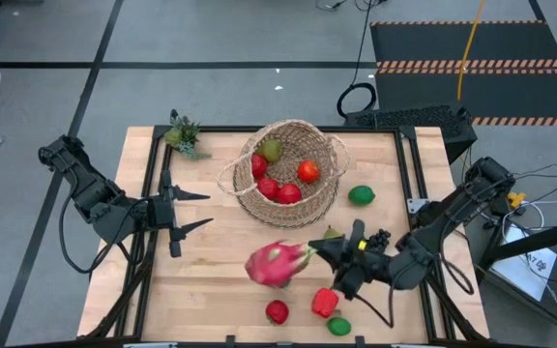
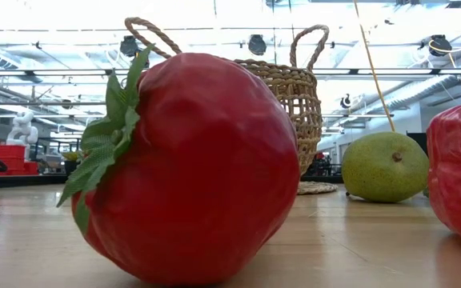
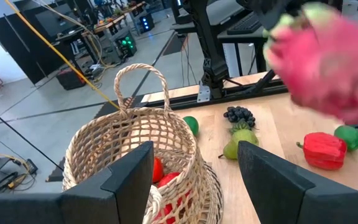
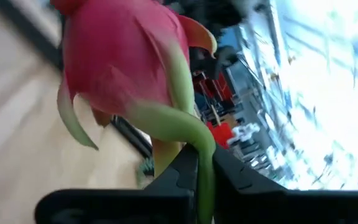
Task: Build produce basket
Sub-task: Put the dragon fruit into the basket
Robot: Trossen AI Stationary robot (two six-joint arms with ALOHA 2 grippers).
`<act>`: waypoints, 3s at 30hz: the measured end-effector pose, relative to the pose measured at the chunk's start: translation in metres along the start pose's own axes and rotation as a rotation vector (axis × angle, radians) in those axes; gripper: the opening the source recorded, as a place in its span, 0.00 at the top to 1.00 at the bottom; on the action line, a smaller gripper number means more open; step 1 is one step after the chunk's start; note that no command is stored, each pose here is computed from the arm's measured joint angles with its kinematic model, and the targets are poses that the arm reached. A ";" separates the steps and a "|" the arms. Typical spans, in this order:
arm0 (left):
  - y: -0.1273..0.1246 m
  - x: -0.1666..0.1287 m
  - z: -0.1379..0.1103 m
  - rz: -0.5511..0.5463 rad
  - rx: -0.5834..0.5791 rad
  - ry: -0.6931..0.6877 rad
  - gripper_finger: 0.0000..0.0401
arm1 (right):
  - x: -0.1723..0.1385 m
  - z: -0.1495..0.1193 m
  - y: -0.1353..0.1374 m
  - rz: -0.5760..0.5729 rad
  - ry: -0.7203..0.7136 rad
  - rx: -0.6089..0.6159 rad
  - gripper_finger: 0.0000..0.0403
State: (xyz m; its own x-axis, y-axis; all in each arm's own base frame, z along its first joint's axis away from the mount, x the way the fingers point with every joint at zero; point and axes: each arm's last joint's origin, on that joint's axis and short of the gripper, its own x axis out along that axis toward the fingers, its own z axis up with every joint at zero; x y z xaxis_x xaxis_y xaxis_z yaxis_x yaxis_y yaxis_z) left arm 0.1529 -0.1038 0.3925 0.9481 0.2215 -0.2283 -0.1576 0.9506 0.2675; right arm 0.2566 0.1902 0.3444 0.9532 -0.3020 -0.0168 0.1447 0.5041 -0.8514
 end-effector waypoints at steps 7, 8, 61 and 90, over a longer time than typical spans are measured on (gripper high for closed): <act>0.000 0.000 0.001 0.000 0.012 -0.010 0.42 | 0.013 -0.001 -0.019 -0.112 -0.025 0.407 0.98; 0.000 0.000 0.002 0.000 0.010 -0.013 0.42 | 0.016 -0.003 -0.022 -0.128 -0.024 0.458 0.98; 0.001 0.000 0.006 0.008 0.133 -0.045 0.42 | 0.135 -0.113 -0.082 -0.173 0.752 0.097 0.98; 0.001 0.000 0.006 0.007 0.098 -0.043 0.42 | 0.147 -0.139 -0.065 -0.053 0.855 0.070 0.92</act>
State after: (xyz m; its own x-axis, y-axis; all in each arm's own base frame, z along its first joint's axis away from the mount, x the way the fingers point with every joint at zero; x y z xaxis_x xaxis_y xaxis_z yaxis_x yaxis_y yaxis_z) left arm 0.1544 -0.1040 0.3984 0.9582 0.2168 -0.1866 -0.1385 0.9225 0.3602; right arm 0.3502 0.0009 0.3241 0.4213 -0.8183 -0.3910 0.2263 0.5123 -0.8284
